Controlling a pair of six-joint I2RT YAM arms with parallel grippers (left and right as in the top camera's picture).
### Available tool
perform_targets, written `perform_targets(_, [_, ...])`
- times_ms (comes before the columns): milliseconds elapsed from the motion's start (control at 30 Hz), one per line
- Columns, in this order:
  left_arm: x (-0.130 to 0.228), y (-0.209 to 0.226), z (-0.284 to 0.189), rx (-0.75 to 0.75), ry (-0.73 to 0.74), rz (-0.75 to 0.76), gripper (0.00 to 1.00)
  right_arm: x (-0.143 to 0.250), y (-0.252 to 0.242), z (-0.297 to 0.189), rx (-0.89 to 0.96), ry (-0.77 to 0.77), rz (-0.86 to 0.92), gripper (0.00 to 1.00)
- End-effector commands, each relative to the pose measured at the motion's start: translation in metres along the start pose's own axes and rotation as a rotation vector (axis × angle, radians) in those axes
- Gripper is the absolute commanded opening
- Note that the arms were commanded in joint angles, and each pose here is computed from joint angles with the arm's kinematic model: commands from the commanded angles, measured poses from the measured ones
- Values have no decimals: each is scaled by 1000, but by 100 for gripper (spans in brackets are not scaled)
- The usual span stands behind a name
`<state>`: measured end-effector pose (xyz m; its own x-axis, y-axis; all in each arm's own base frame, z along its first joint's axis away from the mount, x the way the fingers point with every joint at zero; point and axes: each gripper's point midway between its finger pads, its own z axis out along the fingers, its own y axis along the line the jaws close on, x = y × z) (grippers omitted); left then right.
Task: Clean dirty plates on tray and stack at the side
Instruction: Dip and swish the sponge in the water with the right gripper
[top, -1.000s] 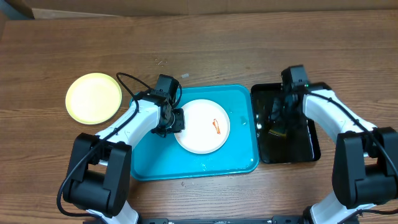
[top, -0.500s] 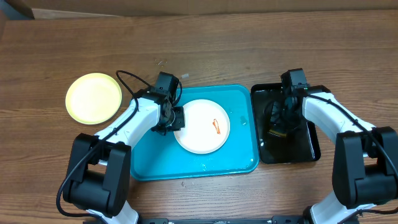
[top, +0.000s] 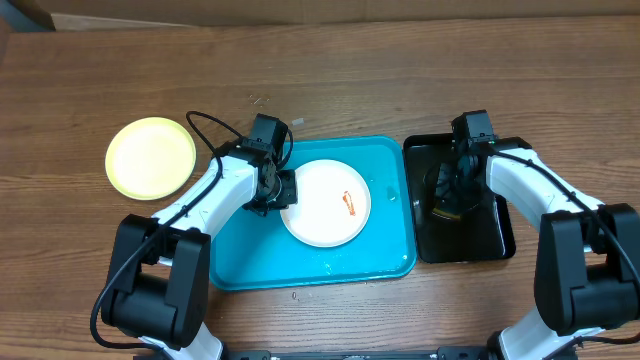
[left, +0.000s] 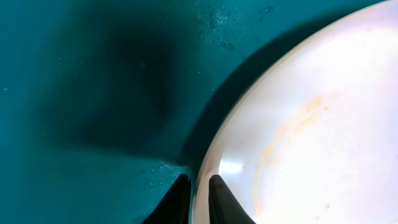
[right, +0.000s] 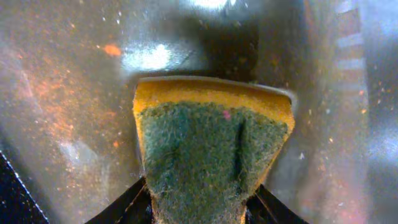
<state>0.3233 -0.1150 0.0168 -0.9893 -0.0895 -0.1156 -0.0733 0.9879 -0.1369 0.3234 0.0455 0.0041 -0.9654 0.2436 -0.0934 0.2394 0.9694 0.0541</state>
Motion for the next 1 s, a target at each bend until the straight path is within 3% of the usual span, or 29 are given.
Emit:
perform_targets(0, [-6, 0, 0, -14, -11, 13, 15, -9, 2, -7, -7, -25, 3, 45])
perform_targets(67, [-7, 0, 0, -15, -14, 14, 16, -10, 2, -7, -7, -32, 2, 38])
perform_targets(100, [-7, 1, 0, -16, -15, 14, 16, -11, 3, -7, -8, -36, 1, 27])
perform_targets(167, [-7, 1, 1, -16, -16, 13, 17, -13, 4, -8, -10, -43, -23, 15])
perform_targets(300, [-7, 1, 2, -16, -17, 13, 19, -21, 6, -15, -15, -57, -47, 6])
perform_targets(500, [-7, 1, 3, -15, -19, 13, 18, -30, 5, -32, 17, -61, -69, 4])
perform_targets(800, [-9, 0, 4, -10, -28, 14, 4, -35, -14, -53, 134, -85, -69, 4])
perform_targets(967, [-8, 0, 4, -13, -23, 1, 4, -41, -24, -61, 192, -123, -94, 4])
